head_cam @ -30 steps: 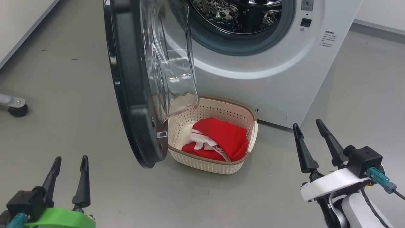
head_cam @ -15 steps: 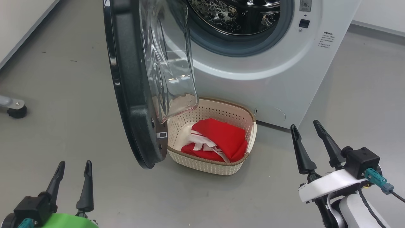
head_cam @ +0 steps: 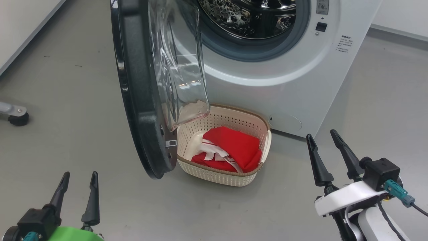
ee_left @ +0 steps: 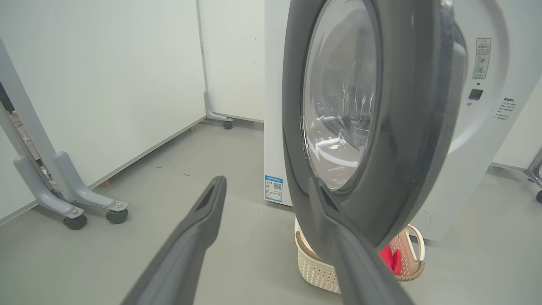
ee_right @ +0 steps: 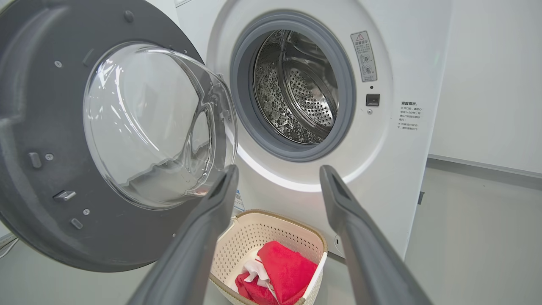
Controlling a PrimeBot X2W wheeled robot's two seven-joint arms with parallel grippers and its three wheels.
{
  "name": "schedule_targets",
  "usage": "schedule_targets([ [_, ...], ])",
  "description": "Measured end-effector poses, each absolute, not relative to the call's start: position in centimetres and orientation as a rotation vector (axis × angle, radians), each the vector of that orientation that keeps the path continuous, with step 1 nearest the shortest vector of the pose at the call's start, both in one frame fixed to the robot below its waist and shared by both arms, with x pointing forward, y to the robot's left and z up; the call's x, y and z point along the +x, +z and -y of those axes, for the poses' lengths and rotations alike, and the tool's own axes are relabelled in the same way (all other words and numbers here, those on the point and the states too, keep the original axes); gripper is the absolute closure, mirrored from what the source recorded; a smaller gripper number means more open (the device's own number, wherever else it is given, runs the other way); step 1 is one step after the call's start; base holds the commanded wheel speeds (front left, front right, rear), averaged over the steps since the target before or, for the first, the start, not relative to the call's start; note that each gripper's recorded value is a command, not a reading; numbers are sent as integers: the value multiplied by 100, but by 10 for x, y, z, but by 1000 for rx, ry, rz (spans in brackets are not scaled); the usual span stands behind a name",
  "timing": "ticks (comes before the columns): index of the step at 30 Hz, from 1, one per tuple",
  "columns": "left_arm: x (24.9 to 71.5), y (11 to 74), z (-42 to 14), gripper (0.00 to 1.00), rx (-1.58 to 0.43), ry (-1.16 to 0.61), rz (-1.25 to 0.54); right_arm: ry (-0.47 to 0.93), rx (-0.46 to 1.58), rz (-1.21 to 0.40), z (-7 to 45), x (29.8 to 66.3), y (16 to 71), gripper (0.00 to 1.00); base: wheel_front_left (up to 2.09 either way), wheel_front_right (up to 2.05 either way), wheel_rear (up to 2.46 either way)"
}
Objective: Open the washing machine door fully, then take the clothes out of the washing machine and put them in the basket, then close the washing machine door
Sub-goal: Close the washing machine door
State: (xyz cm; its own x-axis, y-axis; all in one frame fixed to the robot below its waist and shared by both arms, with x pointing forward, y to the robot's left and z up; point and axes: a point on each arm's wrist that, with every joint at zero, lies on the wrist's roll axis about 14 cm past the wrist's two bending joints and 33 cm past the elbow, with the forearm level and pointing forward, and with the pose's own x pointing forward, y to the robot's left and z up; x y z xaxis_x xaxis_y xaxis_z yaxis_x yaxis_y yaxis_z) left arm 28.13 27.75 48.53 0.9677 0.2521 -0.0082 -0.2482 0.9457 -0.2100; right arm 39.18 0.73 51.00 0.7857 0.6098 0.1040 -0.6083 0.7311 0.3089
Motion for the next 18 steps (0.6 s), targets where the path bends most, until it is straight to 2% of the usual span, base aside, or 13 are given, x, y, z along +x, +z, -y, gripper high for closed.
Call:
schedule_targets([
  [18, 283, 483, -279, 0, -196, 259, 14, 665, 344, -7, -7, 393, 509, 0, 0, 0, 0],
])
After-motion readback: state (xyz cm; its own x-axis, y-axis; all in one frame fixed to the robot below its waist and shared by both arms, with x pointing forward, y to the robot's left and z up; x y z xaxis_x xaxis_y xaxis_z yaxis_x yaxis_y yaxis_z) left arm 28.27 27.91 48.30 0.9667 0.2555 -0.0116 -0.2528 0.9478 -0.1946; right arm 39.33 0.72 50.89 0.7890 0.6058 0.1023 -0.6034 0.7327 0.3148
